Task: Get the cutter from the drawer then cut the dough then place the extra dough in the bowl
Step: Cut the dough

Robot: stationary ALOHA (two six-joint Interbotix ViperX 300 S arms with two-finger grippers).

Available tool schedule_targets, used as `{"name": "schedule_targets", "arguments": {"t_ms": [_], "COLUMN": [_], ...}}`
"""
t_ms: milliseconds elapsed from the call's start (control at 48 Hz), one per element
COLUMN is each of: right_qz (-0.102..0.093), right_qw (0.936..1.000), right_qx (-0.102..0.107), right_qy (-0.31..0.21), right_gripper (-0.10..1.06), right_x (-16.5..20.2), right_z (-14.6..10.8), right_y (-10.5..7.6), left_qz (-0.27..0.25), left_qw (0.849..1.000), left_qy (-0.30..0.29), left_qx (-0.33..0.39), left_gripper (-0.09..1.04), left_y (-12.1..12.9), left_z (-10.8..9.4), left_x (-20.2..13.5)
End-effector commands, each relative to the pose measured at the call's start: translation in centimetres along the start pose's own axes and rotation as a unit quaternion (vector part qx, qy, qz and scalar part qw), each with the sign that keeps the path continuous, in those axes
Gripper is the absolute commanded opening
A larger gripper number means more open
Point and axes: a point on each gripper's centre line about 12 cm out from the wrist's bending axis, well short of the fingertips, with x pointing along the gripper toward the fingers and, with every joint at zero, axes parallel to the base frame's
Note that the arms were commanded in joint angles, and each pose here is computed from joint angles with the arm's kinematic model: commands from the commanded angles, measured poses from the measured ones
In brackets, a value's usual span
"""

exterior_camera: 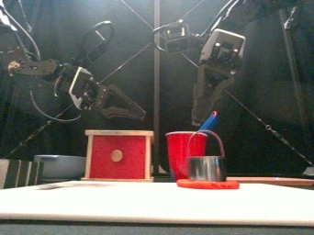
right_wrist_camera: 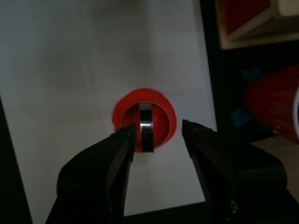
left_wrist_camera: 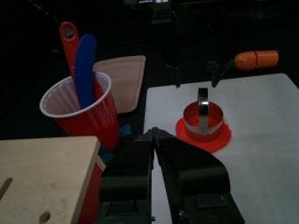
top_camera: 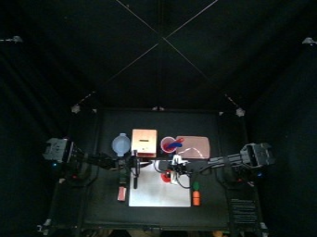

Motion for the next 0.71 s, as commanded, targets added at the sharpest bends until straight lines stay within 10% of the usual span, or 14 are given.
{"name": "schedule_targets", "arguments": {"t_ms": [21,229,375,708], "right_qz": [0.034,0.083,0.090,0.109], "right_qw": [0.9955,0.9764,0.9606,0.9386], "right_qx": [-0.001,-0.002,0.035,0.016], "right_qy": [-0.088,-0.200,-0.261,-0.327], "right_gripper": [0.82,0.82,0.82,0.82], "right_x": [-2.3,-3.5,-4.2,-2.9], "right_z": [0.0,-2.3,-3.9,-6.7], "right_y": [0.2,0.1,-2.0,-2.8], "left_qz": [0.003,0.003,-0.007,-0.037], "left_qw": [1.000,0.999,0.999,0.998], "left_qy": [-0.029,-0.038,-0.050,-0.040], "left_qx": [-0.003,-0.004,0.000,-0.025], "left_gripper": [0.48,0.49,0.52,0.81], "left_y": [0.1,-0.1,-0.6,-3.0], "left_z": [1.9,2.5,3.1,2.0], "left_x": [0.8,1.4,1.9,4.2]}}
